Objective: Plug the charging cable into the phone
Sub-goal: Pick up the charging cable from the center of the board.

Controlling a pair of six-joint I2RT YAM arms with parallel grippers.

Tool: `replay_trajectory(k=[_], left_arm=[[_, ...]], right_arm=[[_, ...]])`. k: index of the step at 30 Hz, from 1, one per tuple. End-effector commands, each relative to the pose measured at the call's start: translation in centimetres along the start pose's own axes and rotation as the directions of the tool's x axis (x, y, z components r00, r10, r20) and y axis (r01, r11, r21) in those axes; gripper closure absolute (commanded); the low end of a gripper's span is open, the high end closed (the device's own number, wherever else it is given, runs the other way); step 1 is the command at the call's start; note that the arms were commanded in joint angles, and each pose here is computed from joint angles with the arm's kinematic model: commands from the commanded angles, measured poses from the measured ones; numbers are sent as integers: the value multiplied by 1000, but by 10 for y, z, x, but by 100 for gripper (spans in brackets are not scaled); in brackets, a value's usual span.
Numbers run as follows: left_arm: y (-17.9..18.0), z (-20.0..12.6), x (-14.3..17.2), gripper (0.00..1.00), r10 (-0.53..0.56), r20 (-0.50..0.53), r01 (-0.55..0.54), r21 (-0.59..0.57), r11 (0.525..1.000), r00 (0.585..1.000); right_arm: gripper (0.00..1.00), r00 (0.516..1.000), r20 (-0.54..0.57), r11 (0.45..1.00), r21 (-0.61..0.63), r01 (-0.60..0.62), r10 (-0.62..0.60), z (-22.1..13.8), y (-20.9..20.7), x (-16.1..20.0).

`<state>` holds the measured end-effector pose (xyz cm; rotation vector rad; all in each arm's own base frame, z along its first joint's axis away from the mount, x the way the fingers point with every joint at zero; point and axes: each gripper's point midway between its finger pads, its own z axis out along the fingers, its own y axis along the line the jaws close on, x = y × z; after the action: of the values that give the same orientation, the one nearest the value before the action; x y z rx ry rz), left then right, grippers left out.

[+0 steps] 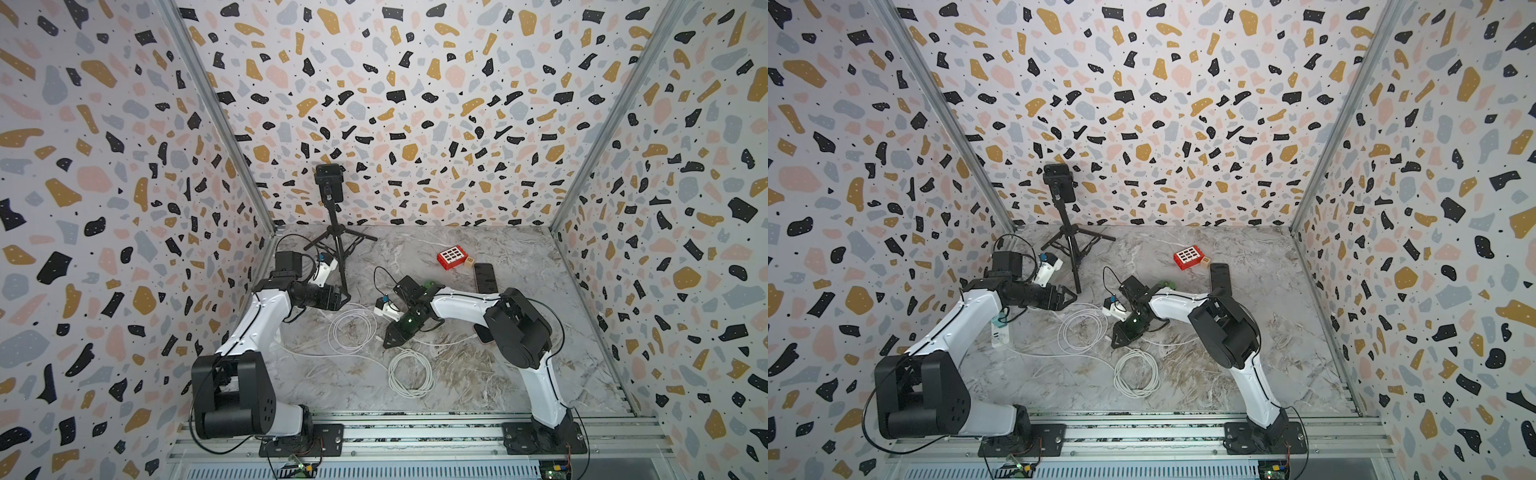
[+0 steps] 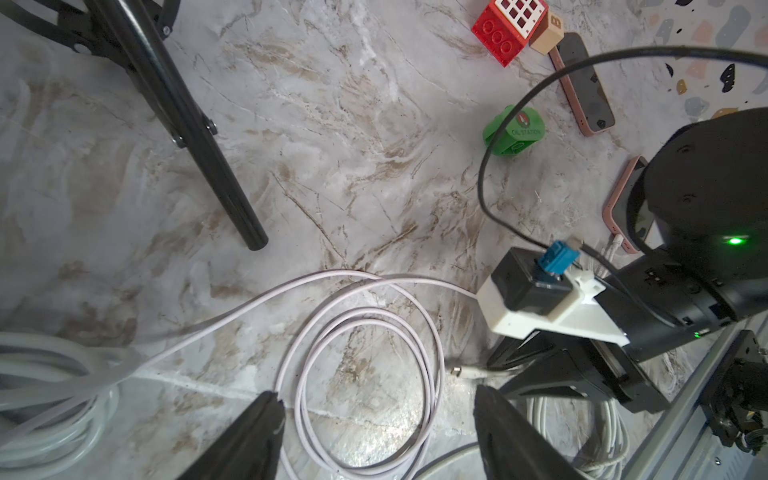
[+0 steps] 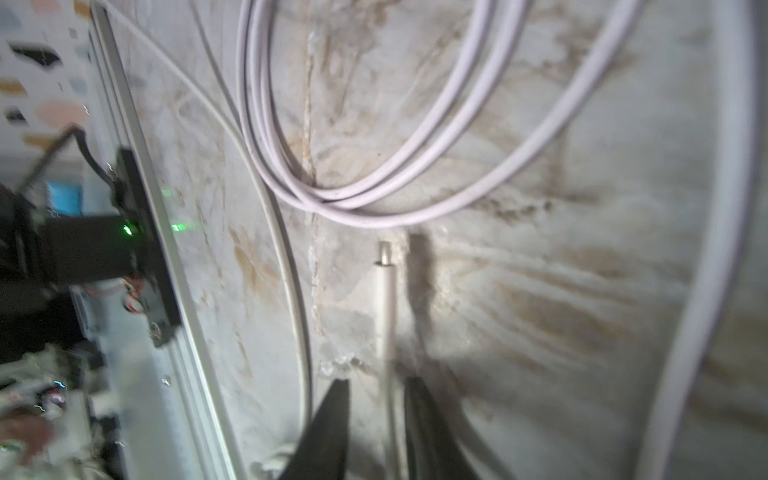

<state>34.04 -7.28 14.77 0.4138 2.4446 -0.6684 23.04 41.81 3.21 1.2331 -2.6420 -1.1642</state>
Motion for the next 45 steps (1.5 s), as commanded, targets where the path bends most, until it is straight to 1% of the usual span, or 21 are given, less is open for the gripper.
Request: replay_trajectory(k=[1, 2, 4, 7, 9, 11, 14, 16, 18, 20, 21, 23, 25, 27, 28, 29, 31, 34, 38, 42, 45], left_arm=[[-5, 2, -2, 24, -39, 13, 38, 61, 997, 999], [-5, 2, -2, 24, -43, 12, 42, 64, 997, 999], [-10, 0, -5, 24, -57, 15, 56, 85, 995, 998], [-22, -9, -20, 27, -71, 41, 64, 141, 988, 997], [-32, -16, -35, 28, -79, 78, 63, 189, 980, 994], [-39, -22, -52, 30, -89, 130, 57, 231, 971, 987], [-50, -28, -73, 35, -114, 188, 53, 303, 951, 976], [-61, -27, -80, 37, -125, 200, 47, 359, 932, 972], [-79, -20, -80, 37, -101, 204, 11, 402, 916, 974], [-103, -11, -75, 37, -44, 202, -51, 443, 895, 978], [-118, -8, -71, 38, -12, 194, -83, 478, 874, 981], [-146, -2, -63, 38, 50, 173, -138, 544, 828, 984], [-166, 6, -56, 42, 82, 153, -158, 601, 783, 985], [-183, 13, -49, 44, 99, 136, -165, 656, 737, 986], [-193, 16, -49, 44, 118, 145, -185, 675, 714, 982], [-203, 19, -46, 43, 137, 145, -200, 693, 692, 980], [-216, 23, -40, 42, 169, 141, -219, 715, 664, 975], [-226, 34, -37, 41, 174, 113, -201, 735, 648, 978], [-239, 34, -52, 42, 135, 124, -181, 767, 615, 983], [-237, 29, -68, 43, 106, 135, -171, 763, 623, 985], [-233, 27, -74, 44, 82, 136, -157, 764, 626, 987]], right_arm=[[98, 999, 40, 999, -29, 25, -24, -7, 13, -10], [100, 998, 58, 999, -31, 35, -34, -12, 18, -13], [100, 992, 113, 998, -24, 59, -56, -25, 28, -21], [100, 976, 204, 997, 19, 74, -77, -50, 38, -32], [100, 956, 282, 997, 45, 66, -76, -70, 44, -40], [100, 918, 392, 998, 46, 49, -63, -94, 51, -52], [98, 821, 571, 999, 43, -32, 2, -137, 51, -68], [98, 765, 643, 995, 44, -88, 39, -159, 44, -71], [98, 704, 707, 991, 32, -131, 70, -182, 39, -75], [98, 651, 754, 987, 18, -159, 91, -199, 36, -74], [98, 623, 776, 986, 8, -165, 98, -206, 37, -74], [98, 586, 805, 986, 4, -167, 96, -220, 40, -71], [98, 547, 833, 986, 3, -164, 88, -231, 44, -68], [98, 487, 869, 986, -3, -167, 85, -245, 46, -64], [98, 461, 883, 984, -10, -175, 91, -249, 45, -61], [98, 417, 904, 982, -22, -186, 99, -258, 46, -57], [99, 378, 919, 982, -39, -187, 108, -267, 49, -55], [99, 357, 925, 986, -77, -150, 126, -274, 60, -56], [99, 332, 924, 981, -162, -106, 188, -272, 65, -59], [100, 350, 911, 976, -208, -71, 219, -263, 69, -57], [99, 357, 908, 976, -212, -58, 219, -262, 72, -53]])
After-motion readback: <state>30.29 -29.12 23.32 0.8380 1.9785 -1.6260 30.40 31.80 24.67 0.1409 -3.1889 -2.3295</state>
